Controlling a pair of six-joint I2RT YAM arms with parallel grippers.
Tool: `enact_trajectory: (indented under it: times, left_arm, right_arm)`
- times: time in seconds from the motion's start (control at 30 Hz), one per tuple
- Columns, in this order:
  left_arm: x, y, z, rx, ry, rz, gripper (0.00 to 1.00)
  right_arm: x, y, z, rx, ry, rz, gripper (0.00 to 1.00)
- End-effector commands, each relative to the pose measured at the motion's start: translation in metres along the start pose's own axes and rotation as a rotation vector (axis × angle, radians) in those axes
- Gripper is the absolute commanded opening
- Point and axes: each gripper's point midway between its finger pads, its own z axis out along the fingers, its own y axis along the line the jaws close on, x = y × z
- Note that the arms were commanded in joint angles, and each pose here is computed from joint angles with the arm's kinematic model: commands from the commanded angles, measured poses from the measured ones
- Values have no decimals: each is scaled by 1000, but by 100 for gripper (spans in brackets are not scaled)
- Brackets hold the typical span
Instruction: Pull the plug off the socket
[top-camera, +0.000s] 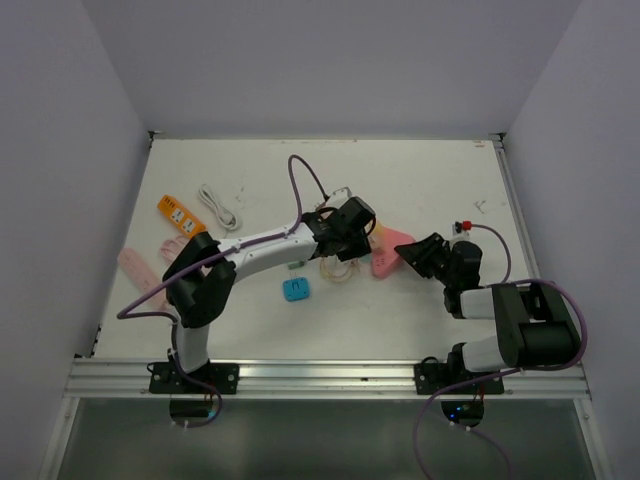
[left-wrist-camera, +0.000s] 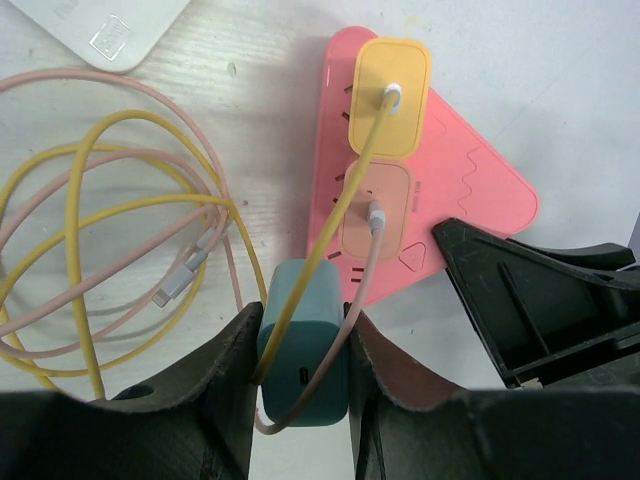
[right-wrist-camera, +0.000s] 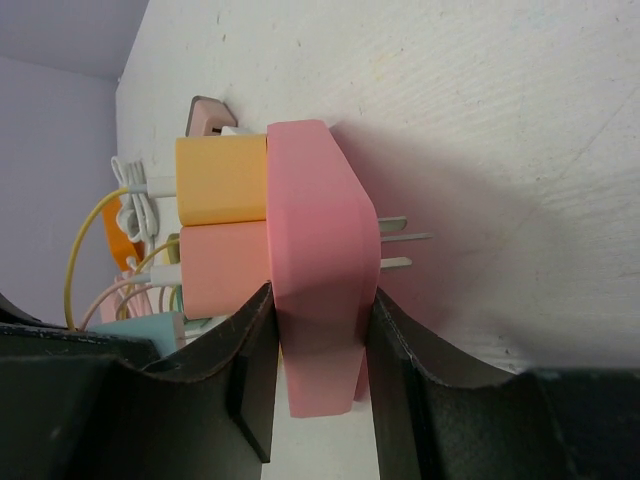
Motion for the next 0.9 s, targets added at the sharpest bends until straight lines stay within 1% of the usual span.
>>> enact_trajectory:
  times: [0.0,0.03,0.07,0.1,0.13,0.2,0.23,0.3,0.37,0.4,0.5,0.57,0.7,0.73,0.77,0.8,0.87]
  left_arm:
    - [-11,-3,-12,-8,-1,36,0]
    - [-8,-3,-10,-5,8,41,0]
    - [-4,-4,-10,7,27,55,4]
    - [-2,-5,-7,17,36,60,9]
    - [2,-1,-5,13,51,65,16]
    - [7,3,-4,11,67,72,24]
    - [9,7,-4,2,72,77,31]
    - [8,8,-7,10,64,83,36]
    - [7,13,-9,7,56,91,39]
    - [4,12,-13,14,44,89,42]
    - [0,22,-14,-10,26,95,43]
    - [3,30,-10,-17,41,102,43]
    - [6,43,-8,-25,51,101,50]
    - [7,43,-9,-23,49,100,57]
    - [6,43,-11,-19,43,100,61]
    - [3,42,-16,-9,33,99,72]
    - [-3,41,-23,0,8,102,83]
  right_arm:
    - [8,-60,-7,246,-9,-18,0]
    - [8,-59,-6,242,-9,-20,0]
    - [8,-59,-6,242,-6,-21,0]
    - [8,-59,-6,239,-5,-21,0]
    - [8,-58,-6,237,-5,-22,0]
    - [8,-57,-5,232,-1,-26,0]
    - [9,-57,-5,230,2,-24,0]
    - [9,-58,-4,230,6,-23,0]
    - [9,-57,-4,226,9,-23,0]
    - [10,-58,-3,230,14,-22,0]
    - [10,-57,-3,228,15,-23,0]
    - [11,-58,-3,229,22,-23,0]
    - [11,-57,-2,228,25,-22,0]
    - [11,-57,-2,228,25,-24,0]
    - [11,-57,-2,228,25,-24,0]
    - [11,-57,-2,228,25,-24,0]
    - [11,-57,-2,230,25,-23,0]
